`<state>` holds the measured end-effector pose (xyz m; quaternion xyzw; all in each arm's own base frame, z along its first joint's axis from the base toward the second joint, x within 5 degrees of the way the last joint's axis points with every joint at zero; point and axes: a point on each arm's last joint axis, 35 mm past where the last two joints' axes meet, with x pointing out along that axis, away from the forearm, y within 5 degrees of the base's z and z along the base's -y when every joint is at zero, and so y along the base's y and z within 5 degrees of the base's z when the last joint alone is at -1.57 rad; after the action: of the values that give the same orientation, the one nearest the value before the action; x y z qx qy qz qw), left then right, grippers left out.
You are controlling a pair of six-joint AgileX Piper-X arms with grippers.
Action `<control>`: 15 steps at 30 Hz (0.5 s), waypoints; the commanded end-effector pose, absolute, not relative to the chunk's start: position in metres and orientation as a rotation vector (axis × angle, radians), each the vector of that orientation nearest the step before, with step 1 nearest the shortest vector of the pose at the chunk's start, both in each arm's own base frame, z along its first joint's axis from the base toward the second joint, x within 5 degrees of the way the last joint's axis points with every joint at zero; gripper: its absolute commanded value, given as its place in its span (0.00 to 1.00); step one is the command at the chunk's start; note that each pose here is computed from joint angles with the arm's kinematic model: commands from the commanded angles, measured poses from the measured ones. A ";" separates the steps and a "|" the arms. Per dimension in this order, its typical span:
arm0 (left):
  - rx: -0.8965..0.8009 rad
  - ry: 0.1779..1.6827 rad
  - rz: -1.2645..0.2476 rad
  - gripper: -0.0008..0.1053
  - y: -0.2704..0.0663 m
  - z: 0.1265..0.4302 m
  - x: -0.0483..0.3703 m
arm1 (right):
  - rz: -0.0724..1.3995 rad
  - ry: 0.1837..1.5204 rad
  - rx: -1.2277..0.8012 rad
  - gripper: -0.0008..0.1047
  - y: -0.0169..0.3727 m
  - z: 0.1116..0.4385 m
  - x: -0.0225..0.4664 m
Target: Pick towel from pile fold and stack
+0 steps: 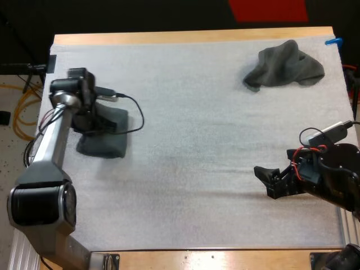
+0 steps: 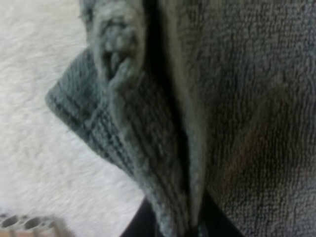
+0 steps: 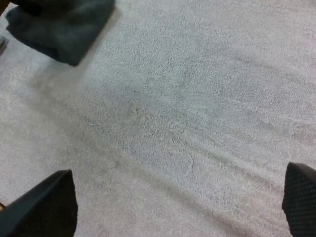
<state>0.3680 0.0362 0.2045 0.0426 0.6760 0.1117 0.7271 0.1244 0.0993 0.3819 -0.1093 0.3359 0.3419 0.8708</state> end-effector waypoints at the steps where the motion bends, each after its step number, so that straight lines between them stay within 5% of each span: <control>1: 0.104 1.478 0.259 0.01 0.041 0.210 0.368 | 0.713 0.680 -0.226 0.78 0.099 0.386 0.125; 7: 0.139 1.481 0.268 0.04 0.052 0.211 0.367 | 0.713 0.680 -0.226 0.78 0.099 0.386 0.125; 15: 0.202 1.466 0.334 0.44 0.055 0.213 0.369 | 0.713 0.680 -0.226 0.78 0.099 0.386 0.125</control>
<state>0.3668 0.0542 0.2057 0.0825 0.6753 0.1429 0.7189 0.1244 0.0993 0.3819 -0.1093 0.3359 0.3419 0.8708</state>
